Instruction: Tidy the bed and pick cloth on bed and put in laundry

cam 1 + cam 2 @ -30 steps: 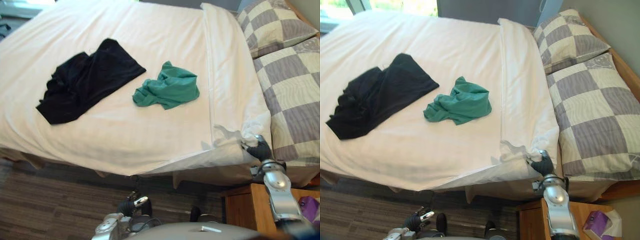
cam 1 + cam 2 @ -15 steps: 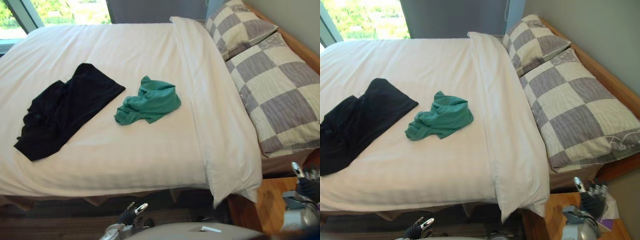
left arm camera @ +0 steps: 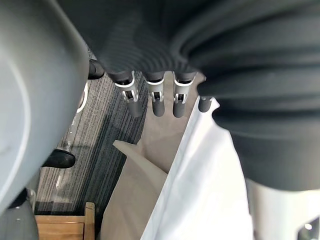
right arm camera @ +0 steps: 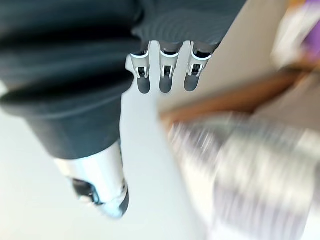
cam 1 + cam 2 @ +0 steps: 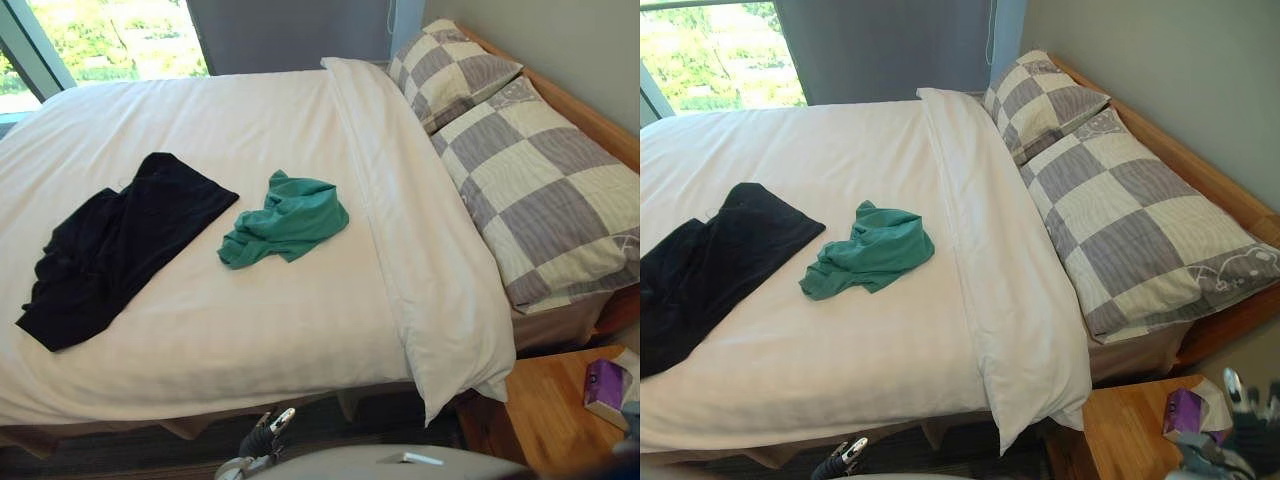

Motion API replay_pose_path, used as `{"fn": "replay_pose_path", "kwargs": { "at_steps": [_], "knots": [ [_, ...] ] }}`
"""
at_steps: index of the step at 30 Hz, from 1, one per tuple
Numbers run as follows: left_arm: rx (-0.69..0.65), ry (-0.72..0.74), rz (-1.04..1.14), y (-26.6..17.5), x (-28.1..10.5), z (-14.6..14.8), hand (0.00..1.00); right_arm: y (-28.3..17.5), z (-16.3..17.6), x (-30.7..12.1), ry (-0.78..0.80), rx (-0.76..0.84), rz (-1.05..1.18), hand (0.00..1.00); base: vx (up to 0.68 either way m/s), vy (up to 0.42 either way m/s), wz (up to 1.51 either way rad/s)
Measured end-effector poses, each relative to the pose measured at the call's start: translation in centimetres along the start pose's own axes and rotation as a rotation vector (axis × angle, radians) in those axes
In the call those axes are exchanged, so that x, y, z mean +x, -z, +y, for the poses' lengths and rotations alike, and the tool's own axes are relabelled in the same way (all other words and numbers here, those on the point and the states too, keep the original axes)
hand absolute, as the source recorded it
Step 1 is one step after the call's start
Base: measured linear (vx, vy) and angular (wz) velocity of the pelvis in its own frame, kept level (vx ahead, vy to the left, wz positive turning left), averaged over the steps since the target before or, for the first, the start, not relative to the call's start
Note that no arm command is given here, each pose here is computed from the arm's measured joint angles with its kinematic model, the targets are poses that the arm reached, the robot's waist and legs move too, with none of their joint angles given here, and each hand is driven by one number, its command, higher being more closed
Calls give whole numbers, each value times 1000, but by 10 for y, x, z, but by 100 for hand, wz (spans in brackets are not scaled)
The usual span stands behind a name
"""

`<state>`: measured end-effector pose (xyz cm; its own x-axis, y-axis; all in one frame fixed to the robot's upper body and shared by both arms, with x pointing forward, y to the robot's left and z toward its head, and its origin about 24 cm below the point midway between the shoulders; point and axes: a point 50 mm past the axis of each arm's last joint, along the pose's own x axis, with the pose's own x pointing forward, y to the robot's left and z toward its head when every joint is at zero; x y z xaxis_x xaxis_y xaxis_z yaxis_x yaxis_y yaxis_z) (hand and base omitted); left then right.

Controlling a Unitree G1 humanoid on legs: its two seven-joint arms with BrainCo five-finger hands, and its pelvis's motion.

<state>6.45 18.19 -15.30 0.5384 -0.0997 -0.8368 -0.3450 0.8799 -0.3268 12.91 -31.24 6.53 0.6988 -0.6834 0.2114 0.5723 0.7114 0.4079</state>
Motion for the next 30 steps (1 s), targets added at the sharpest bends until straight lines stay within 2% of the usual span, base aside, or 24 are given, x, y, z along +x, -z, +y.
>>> {"fn": "replay_pose_path", "kwargs": {
  "at_steps": [1,2,3,10,15,17,18,27,30],
  "knots": [
    [18,10,12,-1,0,0,0,7,21,8,-127,62,36,100,-15,-9,9],
    [29,16,18,-2,1,0,0,12,31,11,-189,85,61,100,-31,-8,35],
    [65,35,46,-5,4,-3,0,29,57,17,-345,136,146,100,-28,-2,38],
    [114,46,67,-15,10,-7,0,75,117,16,-548,255,341,100,2,17,42],
    [168,93,-28,-57,25,-27,0,51,178,48,-663,422,181,100,-68,40,24],
    [179,128,-103,-86,32,-42,0,28,201,70,-664,522,77,100,-134,46,26],
    [167,170,-172,-106,35,-57,0,6,214,89,-650,621,-6,100,-98,49,15],
    [133,246,-328,-145,38,-88,0,-64,202,126,-634,935,-336,100,30,52,4],
    [79,309,-375,-155,39,-113,0,-83,192,126,-644,1074,-458,100,39,46,4]
  ]
}}
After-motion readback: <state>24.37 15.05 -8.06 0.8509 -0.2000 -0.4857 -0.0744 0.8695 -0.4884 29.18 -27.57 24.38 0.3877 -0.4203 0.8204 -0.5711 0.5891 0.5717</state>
